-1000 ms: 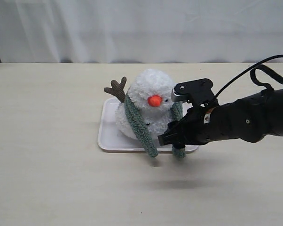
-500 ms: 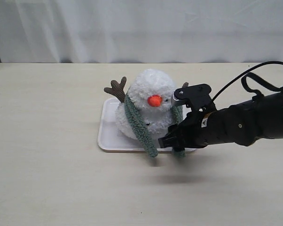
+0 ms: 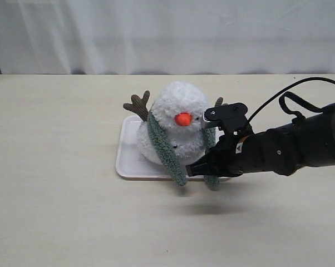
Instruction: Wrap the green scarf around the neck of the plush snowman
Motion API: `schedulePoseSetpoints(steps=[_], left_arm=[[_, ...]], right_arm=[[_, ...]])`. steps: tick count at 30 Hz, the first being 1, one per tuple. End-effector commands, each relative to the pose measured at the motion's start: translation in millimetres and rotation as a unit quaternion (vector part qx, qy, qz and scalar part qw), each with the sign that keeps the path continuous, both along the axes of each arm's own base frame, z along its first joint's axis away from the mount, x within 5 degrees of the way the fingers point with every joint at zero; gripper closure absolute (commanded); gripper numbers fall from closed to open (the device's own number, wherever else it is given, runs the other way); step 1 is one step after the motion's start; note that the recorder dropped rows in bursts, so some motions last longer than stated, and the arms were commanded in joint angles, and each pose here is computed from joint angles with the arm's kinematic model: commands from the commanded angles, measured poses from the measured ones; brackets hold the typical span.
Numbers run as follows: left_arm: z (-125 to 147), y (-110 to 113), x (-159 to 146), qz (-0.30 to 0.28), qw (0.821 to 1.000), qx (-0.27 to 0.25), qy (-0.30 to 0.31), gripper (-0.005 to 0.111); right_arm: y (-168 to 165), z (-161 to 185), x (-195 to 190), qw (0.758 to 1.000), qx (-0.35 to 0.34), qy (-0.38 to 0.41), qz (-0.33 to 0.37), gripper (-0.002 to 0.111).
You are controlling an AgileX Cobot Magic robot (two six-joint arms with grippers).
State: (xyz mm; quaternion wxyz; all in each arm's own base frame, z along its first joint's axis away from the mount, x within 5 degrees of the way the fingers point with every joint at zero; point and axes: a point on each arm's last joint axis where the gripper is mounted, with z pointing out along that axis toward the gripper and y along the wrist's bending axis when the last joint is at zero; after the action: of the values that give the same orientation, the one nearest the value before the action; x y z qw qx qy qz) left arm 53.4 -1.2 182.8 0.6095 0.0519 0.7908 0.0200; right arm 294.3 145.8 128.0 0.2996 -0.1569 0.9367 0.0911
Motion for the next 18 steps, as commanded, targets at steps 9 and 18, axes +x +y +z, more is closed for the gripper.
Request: schedulePoseSetpoints(steps=[9,18], left_arm=[[0,0,0,0.000,1.000,-0.001,-0.007,0.107],[0,0,0,0.000,1.000,-0.001,-0.007,0.107]], right_arm=[[-4,29,-9,0.998,0.044,0.018,-0.048,0.104],[-1,45,-17,0.991,0.094,0.038,-0.087,0.104]])
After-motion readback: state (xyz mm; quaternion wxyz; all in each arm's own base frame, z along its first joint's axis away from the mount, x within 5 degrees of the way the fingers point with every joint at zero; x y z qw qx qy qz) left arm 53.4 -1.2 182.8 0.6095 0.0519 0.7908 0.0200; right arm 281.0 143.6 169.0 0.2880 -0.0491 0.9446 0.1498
